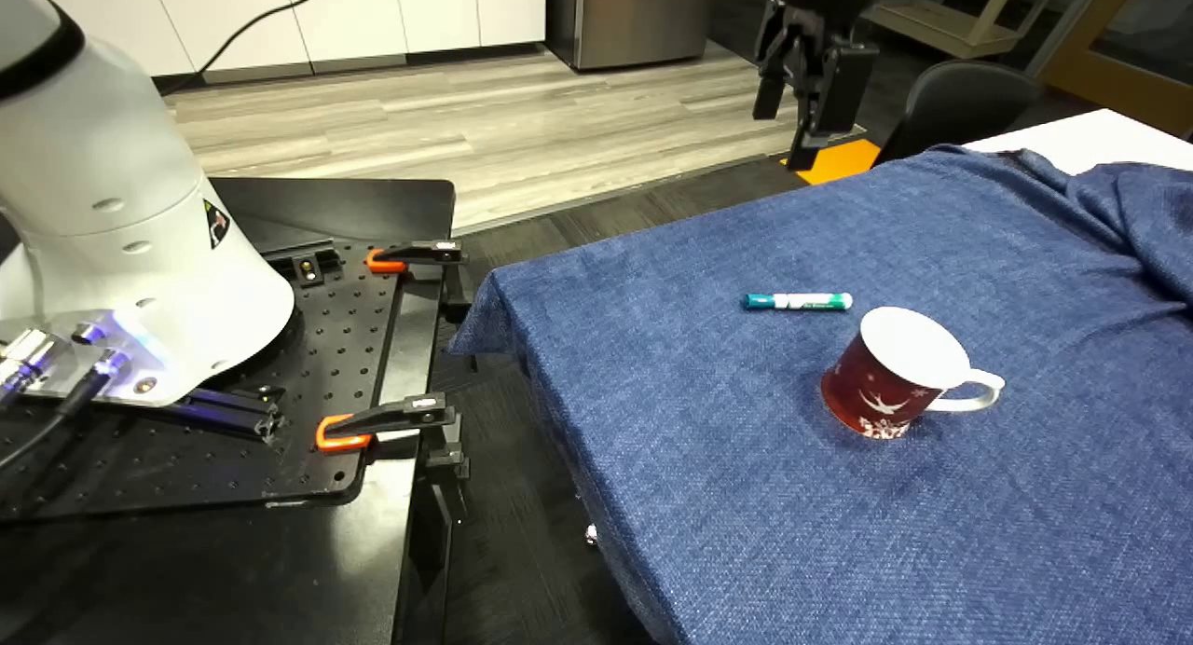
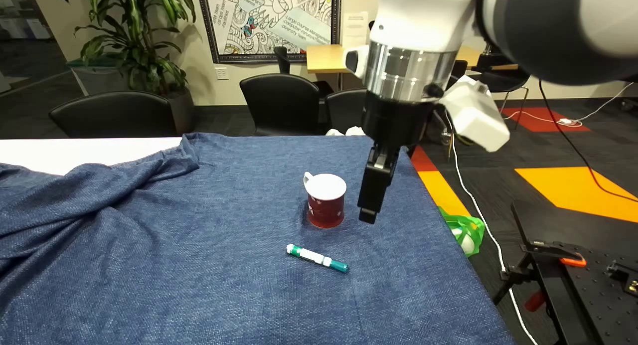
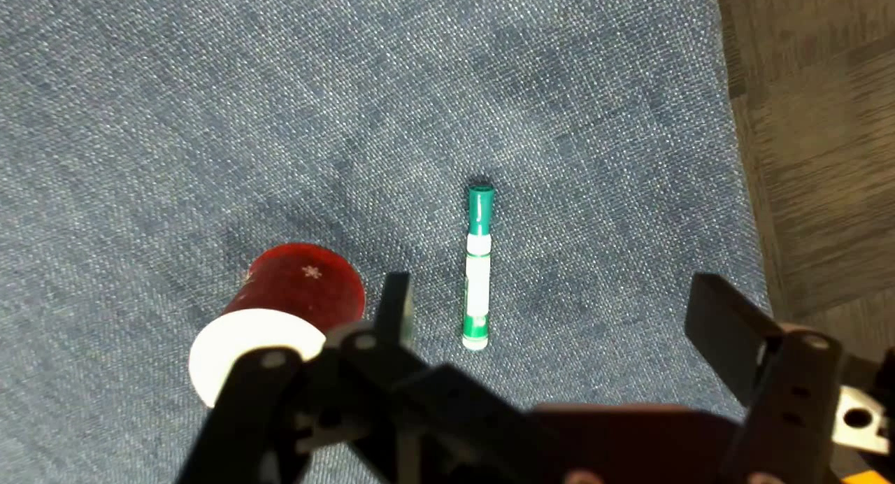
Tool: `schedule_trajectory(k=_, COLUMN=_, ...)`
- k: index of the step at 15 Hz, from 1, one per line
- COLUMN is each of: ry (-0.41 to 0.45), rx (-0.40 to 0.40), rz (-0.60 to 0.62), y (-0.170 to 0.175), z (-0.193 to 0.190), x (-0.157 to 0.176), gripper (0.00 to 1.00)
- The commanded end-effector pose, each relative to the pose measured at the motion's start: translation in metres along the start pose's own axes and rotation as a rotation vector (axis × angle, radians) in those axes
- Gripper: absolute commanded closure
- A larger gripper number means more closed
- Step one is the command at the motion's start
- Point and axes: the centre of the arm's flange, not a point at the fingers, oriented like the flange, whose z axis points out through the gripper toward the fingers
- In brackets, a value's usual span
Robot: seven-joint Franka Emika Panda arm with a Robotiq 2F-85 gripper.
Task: Put the marker inside the mug cup
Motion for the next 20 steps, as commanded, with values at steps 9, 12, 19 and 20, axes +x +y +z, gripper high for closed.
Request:
schedule_trajectory(k=9, ry=-0.093, rx=-0.051, rz=-0.064, y=-0.004, z=0.118, x=0.061, gripper=0.00)
schedule_trajectory(k=12, ry=-0.110, rx=-0.042, rz=-0.049, y=-0.009, z=0.136, x=0.074, gripper=0.00)
schedule_trajectory(k=19, ry=-0.109, rx=-0.036, rz=-0.055, y=-0.007, z=0.139, x=0.065, gripper=0.00)
schedule_trajectory(k=20, ry=-0.107, rx=-0.034, rz=-0.051, y=-0.006, z=0.141, x=0.070, gripper=0.00)
